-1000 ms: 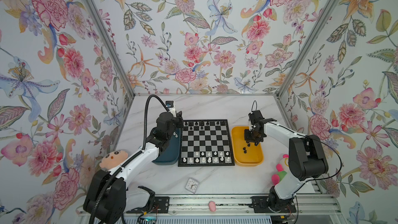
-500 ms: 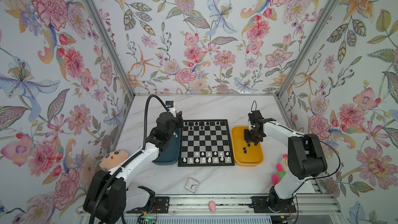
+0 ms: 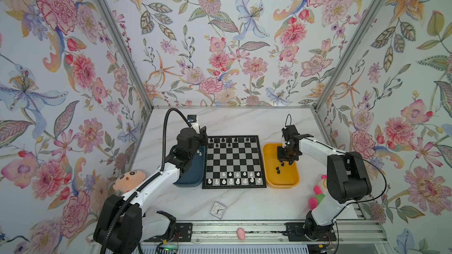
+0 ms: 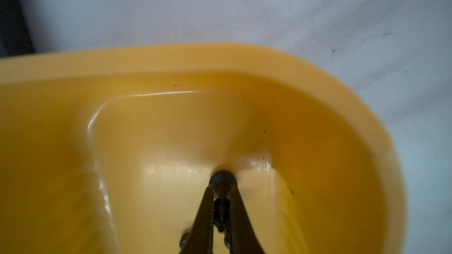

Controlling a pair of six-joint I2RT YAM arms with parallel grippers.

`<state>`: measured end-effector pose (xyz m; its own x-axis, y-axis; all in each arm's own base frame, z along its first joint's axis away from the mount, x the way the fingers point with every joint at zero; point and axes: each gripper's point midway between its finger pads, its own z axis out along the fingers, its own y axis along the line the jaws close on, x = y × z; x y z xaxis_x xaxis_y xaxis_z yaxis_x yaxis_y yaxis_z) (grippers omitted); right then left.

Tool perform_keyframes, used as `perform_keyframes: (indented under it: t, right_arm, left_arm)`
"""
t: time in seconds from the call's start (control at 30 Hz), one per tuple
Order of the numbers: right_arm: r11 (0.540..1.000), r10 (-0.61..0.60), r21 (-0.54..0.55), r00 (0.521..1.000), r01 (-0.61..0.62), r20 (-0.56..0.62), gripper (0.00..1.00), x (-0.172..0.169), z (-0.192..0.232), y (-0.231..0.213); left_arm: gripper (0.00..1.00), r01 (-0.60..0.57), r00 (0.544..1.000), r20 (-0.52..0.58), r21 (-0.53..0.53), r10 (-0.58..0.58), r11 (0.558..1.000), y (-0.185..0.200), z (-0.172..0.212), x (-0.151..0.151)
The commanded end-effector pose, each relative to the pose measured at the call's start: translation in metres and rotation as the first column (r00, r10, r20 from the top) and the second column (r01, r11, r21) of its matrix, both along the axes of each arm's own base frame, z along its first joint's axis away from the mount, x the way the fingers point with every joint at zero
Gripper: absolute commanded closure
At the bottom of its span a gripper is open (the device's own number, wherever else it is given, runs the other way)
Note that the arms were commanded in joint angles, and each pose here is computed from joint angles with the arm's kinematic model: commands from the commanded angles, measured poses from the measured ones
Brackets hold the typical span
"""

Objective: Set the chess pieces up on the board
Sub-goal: 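Close the right gripper on a black pawn in the yellow tray, then lift the black pawn with the right gripper and carry it toward the far black row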

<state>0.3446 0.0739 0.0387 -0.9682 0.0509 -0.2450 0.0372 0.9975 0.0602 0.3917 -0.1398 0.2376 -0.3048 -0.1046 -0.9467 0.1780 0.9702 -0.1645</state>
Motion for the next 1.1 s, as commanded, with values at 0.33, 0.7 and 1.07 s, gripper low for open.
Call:
perform_keyframes:
  t: [0.33,0.7,1.07]
  right_arm:
    - [0.999,0.03,-0.012,0.998,-0.03,0.049,0.98,0.004,0.048,0.007]
    - [0.993,0.113,-0.047,0.986,-0.108,0.124,0.98,0.012,0.104,0.037]
    - [0.964,0.267,-0.03,0.955,-0.265,0.128,0.98,0.037,0.113,0.117]
  left_arm:
    - [0.66,-0.011,1.0,0.018,-0.001,0.011,1.0,0.01,0.002,-0.008]
    - [0.65,-0.006,0.999,0.033,-0.01,0.006,1.0,0.012,0.004,-0.014]
    - [0.63,-0.015,0.999,0.039,-0.012,0.016,1.0,0.018,0.003,-0.019]
